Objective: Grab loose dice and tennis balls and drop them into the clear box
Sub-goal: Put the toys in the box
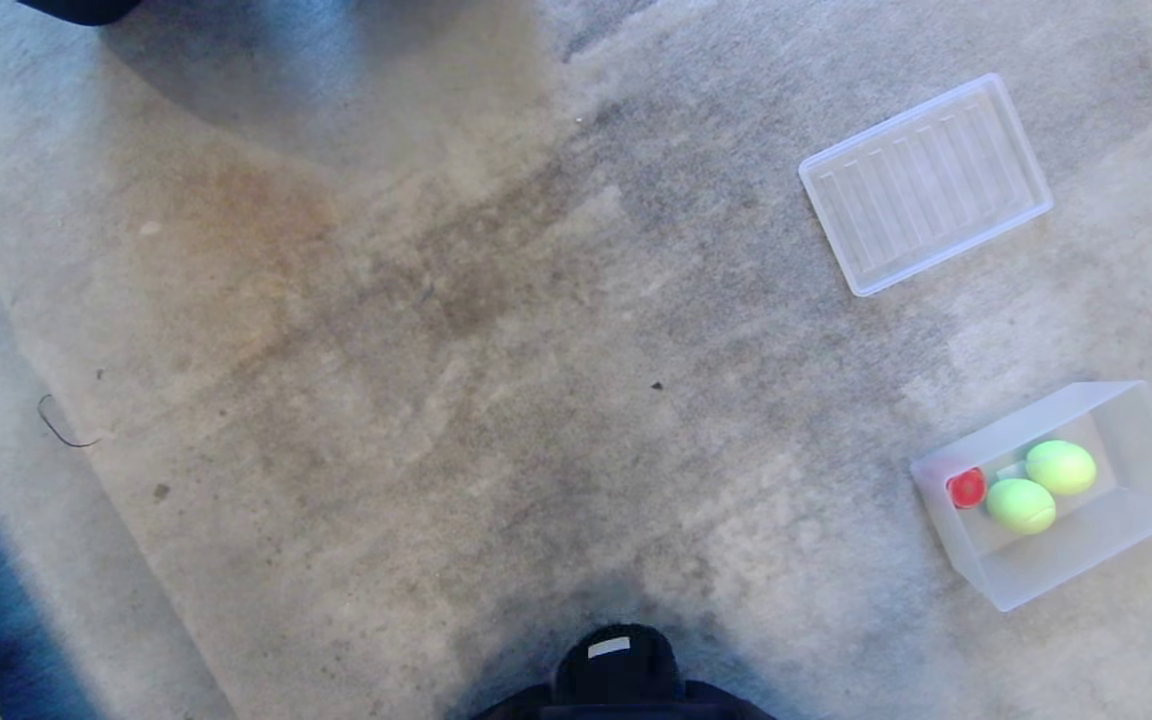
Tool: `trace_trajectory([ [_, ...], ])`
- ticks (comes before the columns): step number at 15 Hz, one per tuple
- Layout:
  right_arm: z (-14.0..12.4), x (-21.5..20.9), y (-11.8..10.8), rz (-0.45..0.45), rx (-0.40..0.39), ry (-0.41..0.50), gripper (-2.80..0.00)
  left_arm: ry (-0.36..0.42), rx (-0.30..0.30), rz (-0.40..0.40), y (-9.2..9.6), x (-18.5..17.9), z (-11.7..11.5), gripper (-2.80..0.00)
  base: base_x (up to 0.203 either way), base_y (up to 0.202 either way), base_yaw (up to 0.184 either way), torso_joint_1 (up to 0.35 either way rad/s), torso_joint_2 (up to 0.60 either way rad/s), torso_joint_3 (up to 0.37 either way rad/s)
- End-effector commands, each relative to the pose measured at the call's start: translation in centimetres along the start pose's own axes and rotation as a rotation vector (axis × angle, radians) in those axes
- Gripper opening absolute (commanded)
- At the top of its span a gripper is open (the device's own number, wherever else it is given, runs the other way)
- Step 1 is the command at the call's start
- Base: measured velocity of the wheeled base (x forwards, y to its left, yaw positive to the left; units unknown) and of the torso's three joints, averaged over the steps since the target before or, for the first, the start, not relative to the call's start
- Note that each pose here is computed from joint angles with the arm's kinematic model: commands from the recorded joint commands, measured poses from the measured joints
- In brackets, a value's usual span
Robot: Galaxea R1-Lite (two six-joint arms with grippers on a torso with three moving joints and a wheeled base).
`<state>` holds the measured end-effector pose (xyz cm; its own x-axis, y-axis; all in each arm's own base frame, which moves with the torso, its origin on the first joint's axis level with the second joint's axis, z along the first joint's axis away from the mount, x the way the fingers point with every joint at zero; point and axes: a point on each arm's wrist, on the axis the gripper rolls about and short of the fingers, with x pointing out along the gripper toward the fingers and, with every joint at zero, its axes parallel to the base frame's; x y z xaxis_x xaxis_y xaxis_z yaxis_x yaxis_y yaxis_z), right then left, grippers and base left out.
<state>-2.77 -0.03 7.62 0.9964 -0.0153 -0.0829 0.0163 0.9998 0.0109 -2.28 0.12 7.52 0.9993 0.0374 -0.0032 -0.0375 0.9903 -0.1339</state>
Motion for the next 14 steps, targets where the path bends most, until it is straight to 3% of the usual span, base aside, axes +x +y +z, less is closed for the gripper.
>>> trace_trajectory([
  [1, -0.01, 0.0, 0.0, 0.0, 0.0, 0.001, -2.8, 0.001, 0.0, 0.001, 0.0, 0.0, -0.01, -2.8, 0.0, 0.0, 0.0, 0.0, 0.0, 0.0],
  [7, -0.01, 0.0, 0.0, 0.0, 0.0, 0.001, -2.8, -0.001, -0.007, 0.003, 0.01, 0.0, 0.0, -2.8, 0.002, 0.007, -0.13, -0.048, 0.2, 0.148],
  [14, -0.01, 0.0, 0.0, 0.0, 0.0, 0.001, -2.8, -0.001, -0.008, 0.004, 0.01, 0.0, 0.0, -2.8, 0.0, 0.001, -0.008, -0.003, 0.01, 0.01],
])
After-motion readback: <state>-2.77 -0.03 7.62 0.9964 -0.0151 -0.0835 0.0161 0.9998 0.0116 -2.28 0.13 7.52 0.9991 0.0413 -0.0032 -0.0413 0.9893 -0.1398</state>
